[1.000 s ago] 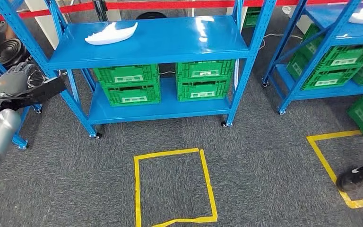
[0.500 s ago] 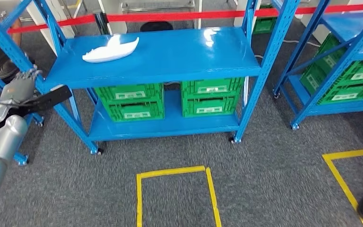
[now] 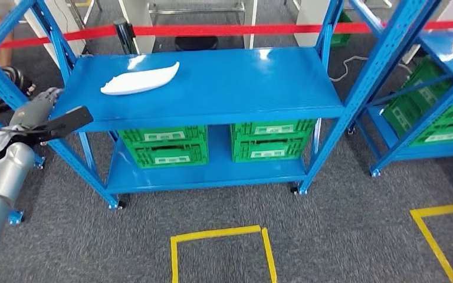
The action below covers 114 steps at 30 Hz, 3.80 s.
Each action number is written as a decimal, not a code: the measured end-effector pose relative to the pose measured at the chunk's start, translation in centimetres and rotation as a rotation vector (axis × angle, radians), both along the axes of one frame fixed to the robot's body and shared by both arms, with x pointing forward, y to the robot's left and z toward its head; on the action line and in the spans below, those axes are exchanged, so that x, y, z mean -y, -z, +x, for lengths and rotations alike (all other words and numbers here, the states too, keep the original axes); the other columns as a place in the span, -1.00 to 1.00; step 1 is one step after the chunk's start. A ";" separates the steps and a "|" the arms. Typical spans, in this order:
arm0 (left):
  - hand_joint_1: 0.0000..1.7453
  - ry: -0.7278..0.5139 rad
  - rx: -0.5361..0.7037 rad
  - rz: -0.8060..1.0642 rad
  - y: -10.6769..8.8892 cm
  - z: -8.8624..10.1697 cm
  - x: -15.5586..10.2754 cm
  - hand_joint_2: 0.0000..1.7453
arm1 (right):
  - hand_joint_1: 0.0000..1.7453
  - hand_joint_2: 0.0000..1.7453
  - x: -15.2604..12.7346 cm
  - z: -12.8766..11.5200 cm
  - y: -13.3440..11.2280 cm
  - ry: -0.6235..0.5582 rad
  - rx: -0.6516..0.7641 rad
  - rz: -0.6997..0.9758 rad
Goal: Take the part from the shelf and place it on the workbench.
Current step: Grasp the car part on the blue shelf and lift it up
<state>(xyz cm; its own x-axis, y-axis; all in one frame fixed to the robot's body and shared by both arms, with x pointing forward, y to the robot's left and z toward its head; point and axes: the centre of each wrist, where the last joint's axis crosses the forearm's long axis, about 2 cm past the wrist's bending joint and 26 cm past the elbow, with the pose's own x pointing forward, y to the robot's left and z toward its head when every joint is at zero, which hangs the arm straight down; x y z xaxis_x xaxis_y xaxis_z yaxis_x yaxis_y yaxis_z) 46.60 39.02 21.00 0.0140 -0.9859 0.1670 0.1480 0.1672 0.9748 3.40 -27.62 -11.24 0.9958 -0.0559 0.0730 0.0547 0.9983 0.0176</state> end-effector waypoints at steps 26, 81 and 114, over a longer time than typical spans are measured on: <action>-1.00 0.089 -0.057 -0.162 2.3 -1.3 -1.1 -1.00 | -1.00 -1.00 -0.6 -0.7 0.0 -0.030 -0.012 0.011; -1.00 0.422 -0.320 -0.334 7.3 -3.3 5.2 1.00 | -1.00 -1.00 -0.1 0.3 0.0 -0.023 -0.003 0.006; 1.00 0.318 0.099 0.244 12.0 -6.8 12.3 1.00 | -1.00 -1.00 -0.1 0.2 0.0 -0.021 0.000 -0.001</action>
<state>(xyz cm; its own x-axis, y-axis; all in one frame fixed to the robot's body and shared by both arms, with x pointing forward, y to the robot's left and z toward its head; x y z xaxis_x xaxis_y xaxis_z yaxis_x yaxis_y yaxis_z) 39.78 26.72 9.05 -0.3017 -0.9494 -0.0872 0.0589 -0.1099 0.9922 3.65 -27.50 -11.22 0.9968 -0.0350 0.0725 0.0338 0.9993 0.0169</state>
